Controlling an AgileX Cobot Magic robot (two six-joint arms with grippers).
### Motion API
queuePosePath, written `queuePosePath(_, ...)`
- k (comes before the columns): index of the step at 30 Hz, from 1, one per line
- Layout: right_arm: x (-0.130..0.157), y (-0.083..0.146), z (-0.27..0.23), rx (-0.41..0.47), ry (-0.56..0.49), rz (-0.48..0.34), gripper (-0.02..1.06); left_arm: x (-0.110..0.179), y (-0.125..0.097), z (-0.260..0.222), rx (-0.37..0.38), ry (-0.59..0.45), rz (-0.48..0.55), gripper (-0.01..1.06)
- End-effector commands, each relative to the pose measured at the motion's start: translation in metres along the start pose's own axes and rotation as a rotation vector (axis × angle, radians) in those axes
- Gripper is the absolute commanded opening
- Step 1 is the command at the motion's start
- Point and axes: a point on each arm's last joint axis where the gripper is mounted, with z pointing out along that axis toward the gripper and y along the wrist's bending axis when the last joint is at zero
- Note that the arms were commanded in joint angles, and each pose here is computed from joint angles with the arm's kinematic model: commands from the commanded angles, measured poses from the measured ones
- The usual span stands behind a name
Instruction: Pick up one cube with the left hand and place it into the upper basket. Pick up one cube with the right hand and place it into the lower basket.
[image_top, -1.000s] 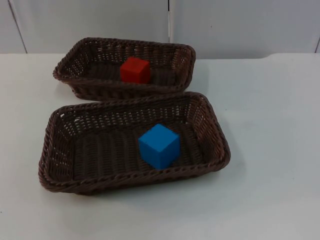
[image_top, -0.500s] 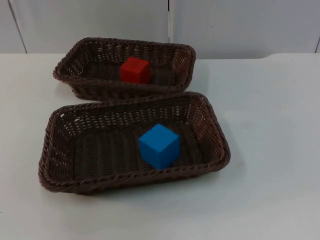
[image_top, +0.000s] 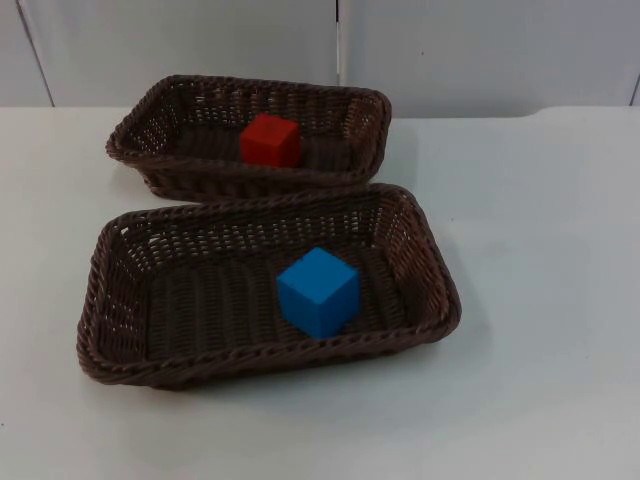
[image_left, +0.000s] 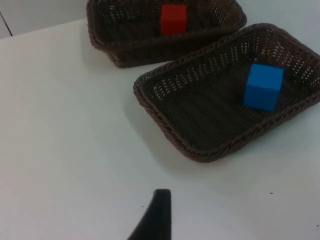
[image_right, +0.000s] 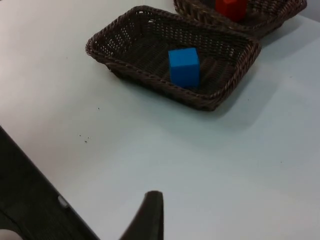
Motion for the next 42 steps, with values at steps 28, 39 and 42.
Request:
queuePosePath(28, 0.0004, -0.0003, 0.0012, 0.005, -0.008, -0.001, 1.05, 0.0000, 0.0006, 0.0006, -0.003, -0.009, 0.001, 1.05)
queuePosePath(39, 0.0002, -0.0003, 0.0012, 0.005, -0.010, -0.001, 1.05, 0.0000, 0.0006, 0.0006, -0.003, -0.009, 0.001, 1.05)
queuePosePath(42, 0.0002, -0.0003, 0.0012, 0.005, -0.010, -0.001, 1.05, 0.0000, 0.0006, 0.0006, -0.003, -0.009, 0.001, 1.05)
